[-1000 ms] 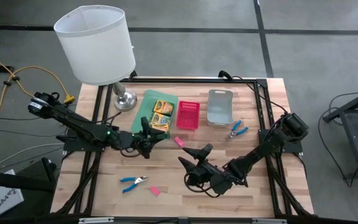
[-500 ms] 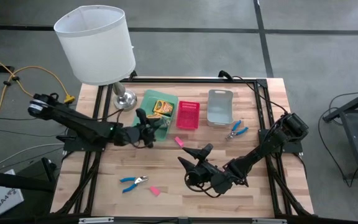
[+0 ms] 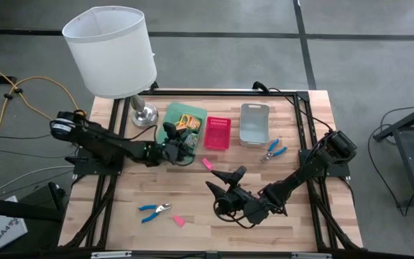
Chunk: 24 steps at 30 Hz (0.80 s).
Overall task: Pick & Place School Supplies
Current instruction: Put the yellow crayon box into the green bin
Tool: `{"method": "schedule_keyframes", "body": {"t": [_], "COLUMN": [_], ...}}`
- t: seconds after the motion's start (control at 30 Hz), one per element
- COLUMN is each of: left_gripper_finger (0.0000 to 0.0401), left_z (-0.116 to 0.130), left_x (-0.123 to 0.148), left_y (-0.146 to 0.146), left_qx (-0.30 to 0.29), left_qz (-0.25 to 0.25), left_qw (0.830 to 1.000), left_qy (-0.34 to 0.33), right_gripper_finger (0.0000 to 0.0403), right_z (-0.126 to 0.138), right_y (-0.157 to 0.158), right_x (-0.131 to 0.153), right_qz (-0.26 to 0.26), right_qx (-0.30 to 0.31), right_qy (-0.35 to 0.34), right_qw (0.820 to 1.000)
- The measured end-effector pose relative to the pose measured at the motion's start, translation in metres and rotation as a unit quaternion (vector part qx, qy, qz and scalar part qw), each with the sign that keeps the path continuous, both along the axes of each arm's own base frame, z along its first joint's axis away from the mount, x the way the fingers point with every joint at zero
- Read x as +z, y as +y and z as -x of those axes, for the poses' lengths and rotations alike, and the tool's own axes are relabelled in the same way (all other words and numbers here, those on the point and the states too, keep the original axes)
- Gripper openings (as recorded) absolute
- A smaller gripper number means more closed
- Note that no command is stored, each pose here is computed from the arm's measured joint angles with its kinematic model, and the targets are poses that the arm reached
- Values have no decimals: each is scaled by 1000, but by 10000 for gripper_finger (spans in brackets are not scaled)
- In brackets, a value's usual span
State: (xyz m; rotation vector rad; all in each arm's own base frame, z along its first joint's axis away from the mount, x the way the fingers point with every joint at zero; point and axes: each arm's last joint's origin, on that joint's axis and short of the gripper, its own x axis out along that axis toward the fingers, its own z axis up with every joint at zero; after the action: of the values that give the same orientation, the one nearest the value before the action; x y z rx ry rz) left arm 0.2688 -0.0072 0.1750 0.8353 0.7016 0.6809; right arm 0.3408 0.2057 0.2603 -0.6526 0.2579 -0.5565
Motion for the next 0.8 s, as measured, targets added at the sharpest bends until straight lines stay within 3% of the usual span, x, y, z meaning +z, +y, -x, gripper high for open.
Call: {"method": "schedule_keyframes", "body": {"t": [0.27, 0.57, 0.8], "left_gripper_finger": [107, 107, 107], "left_z": [-5, -4, 1], "left_x": [-5, -5, -10], "left_y": [16, 0, -7], "left_qx": [12, -18, 3], "left_qz": [-6, 17, 16], "left_qw": [1000, 1000, 1000], "left_qy": [12, -7, 6], "right_gripper_finger": [215, 215, 215], "right_z": [0, 0, 0], "right_y": [0, 0, 0], "right_x": [0, 0, 0], "right_qz": [0, 0, 0], "right_qx": [1, 2, 2], "right_qy": [0, 0, 0], "right_qw": [1000, 1000, 1000]}}
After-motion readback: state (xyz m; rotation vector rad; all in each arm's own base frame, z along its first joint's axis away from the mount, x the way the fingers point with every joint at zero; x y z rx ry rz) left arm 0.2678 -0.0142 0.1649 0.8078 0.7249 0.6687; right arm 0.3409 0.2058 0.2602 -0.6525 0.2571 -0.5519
